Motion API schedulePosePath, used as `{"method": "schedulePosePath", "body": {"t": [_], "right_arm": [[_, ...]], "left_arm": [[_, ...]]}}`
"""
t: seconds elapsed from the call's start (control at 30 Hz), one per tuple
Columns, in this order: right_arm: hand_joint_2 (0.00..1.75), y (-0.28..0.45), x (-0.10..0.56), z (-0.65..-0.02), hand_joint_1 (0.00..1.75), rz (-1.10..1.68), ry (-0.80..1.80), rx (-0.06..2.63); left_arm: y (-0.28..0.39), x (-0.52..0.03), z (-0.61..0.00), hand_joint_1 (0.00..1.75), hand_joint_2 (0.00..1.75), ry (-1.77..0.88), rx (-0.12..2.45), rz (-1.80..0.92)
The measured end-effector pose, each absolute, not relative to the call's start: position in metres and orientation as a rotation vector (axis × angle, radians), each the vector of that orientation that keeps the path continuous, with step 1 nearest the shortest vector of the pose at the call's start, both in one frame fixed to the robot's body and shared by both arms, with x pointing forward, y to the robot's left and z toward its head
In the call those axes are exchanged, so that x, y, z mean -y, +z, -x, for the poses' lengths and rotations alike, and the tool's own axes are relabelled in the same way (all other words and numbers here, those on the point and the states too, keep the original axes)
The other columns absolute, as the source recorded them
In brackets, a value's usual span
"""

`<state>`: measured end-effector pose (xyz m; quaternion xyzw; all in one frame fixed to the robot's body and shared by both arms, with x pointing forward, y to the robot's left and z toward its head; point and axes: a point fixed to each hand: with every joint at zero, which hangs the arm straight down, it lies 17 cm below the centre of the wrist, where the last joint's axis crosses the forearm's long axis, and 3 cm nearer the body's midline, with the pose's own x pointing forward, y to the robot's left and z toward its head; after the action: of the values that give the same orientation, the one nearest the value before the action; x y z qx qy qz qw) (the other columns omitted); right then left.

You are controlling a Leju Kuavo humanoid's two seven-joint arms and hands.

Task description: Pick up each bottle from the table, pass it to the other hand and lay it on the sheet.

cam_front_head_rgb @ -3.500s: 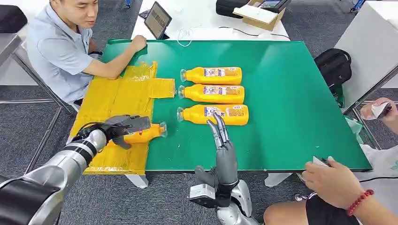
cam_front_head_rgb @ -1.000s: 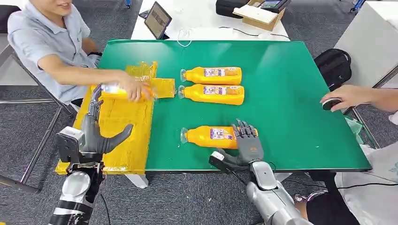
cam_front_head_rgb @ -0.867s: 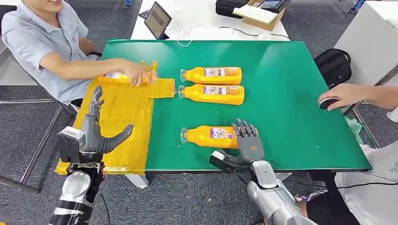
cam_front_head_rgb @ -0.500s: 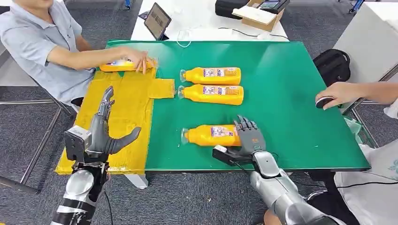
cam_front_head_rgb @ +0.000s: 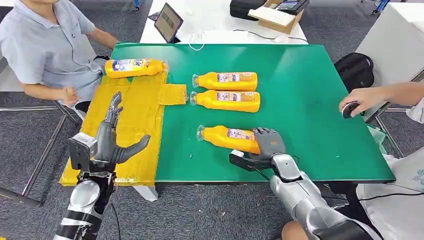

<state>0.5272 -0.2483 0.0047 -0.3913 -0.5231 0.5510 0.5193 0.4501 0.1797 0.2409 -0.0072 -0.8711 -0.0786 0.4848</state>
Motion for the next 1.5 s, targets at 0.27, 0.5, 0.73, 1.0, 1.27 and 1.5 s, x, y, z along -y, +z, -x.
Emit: {"method": "schedulePosePath", "body": {"t": [0.27,0.5,0.73,1.0,1.27,1.5], "right_arm": [[1.75,0.007,0.237,-0.530,1.75,0.809,1.327,1.304],[1.75,0.060,0.189,-0.509,1.75,0.422,0.808,1.771],[1.75,0.149,0.220,-0.478,1.68,0.526,0.123,2.023],[1.75,0.198,0.203,-0.449,1.75,0.492,0.081,2.174],[1.75,0.187,0.074,-0.435,1.75,0.259,0.473,2.229],[1.75,0.174,0.009,-0.414,1.75,0.133,0.597,2.225]], "left_arm": [[0.238,-0.179,-0.453,0.00,1.75,-0.171,2.107,0.060],[0.233,-0.160,-0.444,0.00,1.75,-0.113,2.068,0.322],[0.194,-0.144,-0.413,0.00,1.75,0.045,2.023,0.254],[0.161,-0.085,-0.361,0.00,1.75,-0.143,1.971,0.343],[0.178,-0.051,-0.353,0.00,1.75,-0.181,1.967,0.539],[0.193,-0.051,-0.365,0.00,1.75,-0.117,1.974,0.590]]}}
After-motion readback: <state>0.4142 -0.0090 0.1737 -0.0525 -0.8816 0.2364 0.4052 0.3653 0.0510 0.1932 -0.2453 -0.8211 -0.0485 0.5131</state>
